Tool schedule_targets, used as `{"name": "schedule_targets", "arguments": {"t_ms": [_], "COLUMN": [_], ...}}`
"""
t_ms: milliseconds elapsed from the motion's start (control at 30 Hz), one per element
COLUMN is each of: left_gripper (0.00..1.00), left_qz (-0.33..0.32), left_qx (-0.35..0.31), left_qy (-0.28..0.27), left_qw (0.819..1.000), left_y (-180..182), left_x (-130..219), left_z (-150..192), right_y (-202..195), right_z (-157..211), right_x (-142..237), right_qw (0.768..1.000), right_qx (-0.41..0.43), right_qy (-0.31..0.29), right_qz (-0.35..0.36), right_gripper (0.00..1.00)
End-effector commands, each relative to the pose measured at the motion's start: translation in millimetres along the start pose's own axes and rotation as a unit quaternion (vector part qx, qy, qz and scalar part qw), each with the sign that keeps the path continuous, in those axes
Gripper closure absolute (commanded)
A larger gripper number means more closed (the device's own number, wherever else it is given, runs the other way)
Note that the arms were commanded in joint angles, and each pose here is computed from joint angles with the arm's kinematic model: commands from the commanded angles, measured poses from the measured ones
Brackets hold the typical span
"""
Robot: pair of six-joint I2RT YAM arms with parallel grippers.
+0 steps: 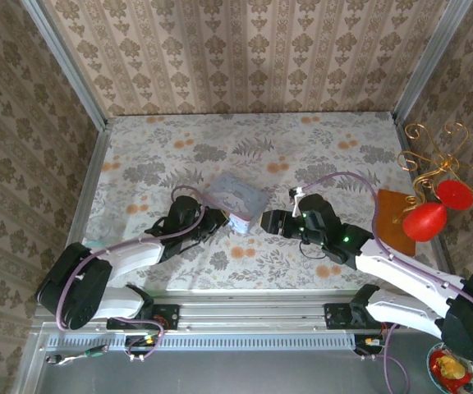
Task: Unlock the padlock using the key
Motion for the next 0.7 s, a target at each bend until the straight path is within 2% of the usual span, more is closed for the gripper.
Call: {"name": "schedule_targets", "arguments": {"t_ms": [0,100,367,667], "left_gripper": [1.0,1.0,1.0,1.0], "left_qz": [0.007,0.009,0.011,0.023], "left_qx": [-0.031,-0.033,-0.034,-0.032], "left_qy": [0.0,-0.001,0.002,0.011], "left_qw": [0.999,0.999,0.999,0.999], "left_y": [-17,-20,-20,-24], "left_x": [7,11,22,29], "left_z": [-2,0,10,18], "right_y": [14,39,81,83], "right_z": [0,9,33,51], "right_x": [-1,-14,-54,-92], "right_qw": [0.991,0.978,0.948,0.925], "right_qx": [0.13,0.208,0.315,0.379], "right_qy": [-0.008,-0.014,0.003,0.003], "right_qz": [0.013,-0.014,-0.049,-0.023], "right_gripper": [0.29,0.29,0.32,0.42]}}
Point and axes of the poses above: each hand's point on the last joint's axis, 136 mm out from that joint toward the fingers, its own x axis back along the fingers, its own y axis along the line the jaws close on, z = x × y, the point moved 1 cm from there along x, back along the fingers, and after that the axes turned 10 degrees about x, right-handed, at the moved point
